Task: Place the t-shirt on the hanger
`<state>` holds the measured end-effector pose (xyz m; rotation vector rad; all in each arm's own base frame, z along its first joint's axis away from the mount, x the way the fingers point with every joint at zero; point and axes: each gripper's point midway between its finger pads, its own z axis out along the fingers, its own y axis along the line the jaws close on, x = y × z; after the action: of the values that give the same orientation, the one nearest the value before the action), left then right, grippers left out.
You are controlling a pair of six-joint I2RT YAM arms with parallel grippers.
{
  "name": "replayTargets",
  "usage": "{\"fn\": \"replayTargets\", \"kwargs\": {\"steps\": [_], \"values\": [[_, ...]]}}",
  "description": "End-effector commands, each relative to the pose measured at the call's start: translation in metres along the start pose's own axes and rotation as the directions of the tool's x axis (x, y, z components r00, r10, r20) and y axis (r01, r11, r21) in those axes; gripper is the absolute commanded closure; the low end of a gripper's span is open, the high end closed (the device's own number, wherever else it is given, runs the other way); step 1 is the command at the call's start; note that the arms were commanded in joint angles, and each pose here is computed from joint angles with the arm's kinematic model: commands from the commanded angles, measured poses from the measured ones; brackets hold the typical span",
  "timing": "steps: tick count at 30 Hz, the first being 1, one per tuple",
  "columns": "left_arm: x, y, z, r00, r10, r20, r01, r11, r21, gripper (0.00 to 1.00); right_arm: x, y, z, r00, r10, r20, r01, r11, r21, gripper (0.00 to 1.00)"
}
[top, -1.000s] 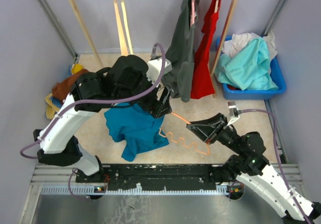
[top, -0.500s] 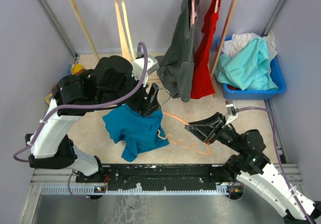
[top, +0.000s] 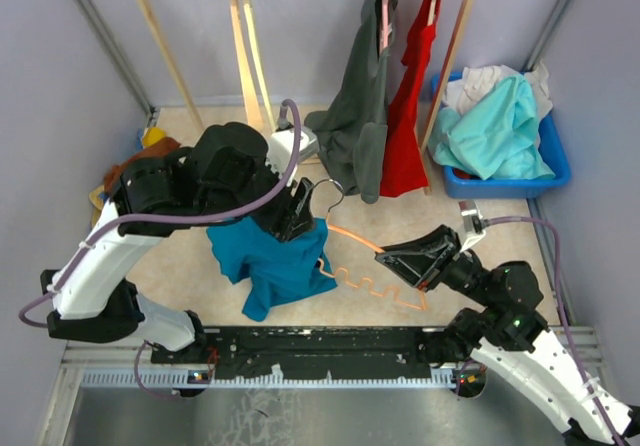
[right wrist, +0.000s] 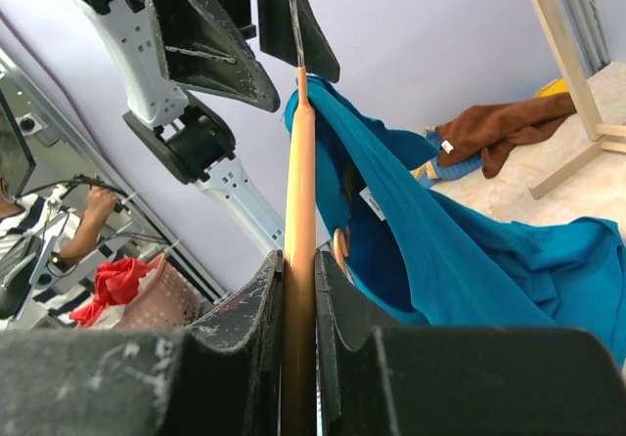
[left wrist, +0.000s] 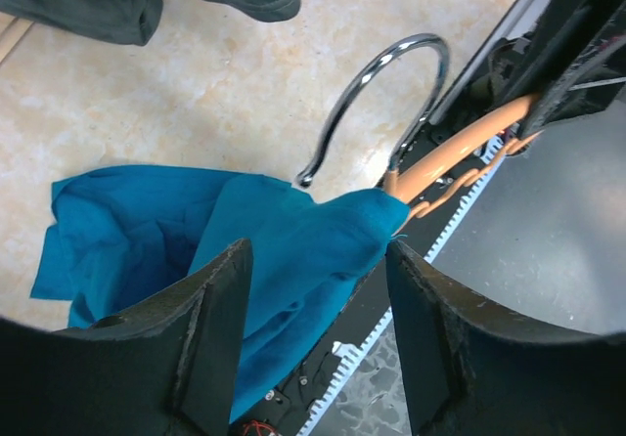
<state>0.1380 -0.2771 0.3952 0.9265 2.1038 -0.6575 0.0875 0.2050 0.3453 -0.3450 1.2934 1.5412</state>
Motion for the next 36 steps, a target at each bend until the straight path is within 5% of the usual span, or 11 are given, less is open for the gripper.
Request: {"fn": "replayTargets", "kwargs": {"steps": [1,20,25,36], "values": [[-0.009,-0.022,-0.004,0.999,0.004,0.052,-0.01,0.992,0.123,0.39,-0.045,0.047,-0.004,0.989,-0.059,0.134,0.076,0.989,-0.124,1.0],[-0.001,-0.055,0.019,0.999,0.008,0.031,-0.016,0.954,0.3,0.57,-0.051,0.052,0.0,0.986,-0.05,0.158,0.074,0.986,-0.15,1.0],[0.002,-0.057,0.023,1.0,0.003,0.014,-0.007,0.951,0.309,0.72,-0.051,0.049,0.002,0.986,-0.049,0.156,0.071,0.987,-0.143,1.0],[0.004,-0.059,0.029,1.0,-0.009,0.005,0.007,0.948,0.319,0.68,-0.049,0.046,0.005,0.987,-0.044,0.157,0.068,0.987,-0.148,1.0]]}}
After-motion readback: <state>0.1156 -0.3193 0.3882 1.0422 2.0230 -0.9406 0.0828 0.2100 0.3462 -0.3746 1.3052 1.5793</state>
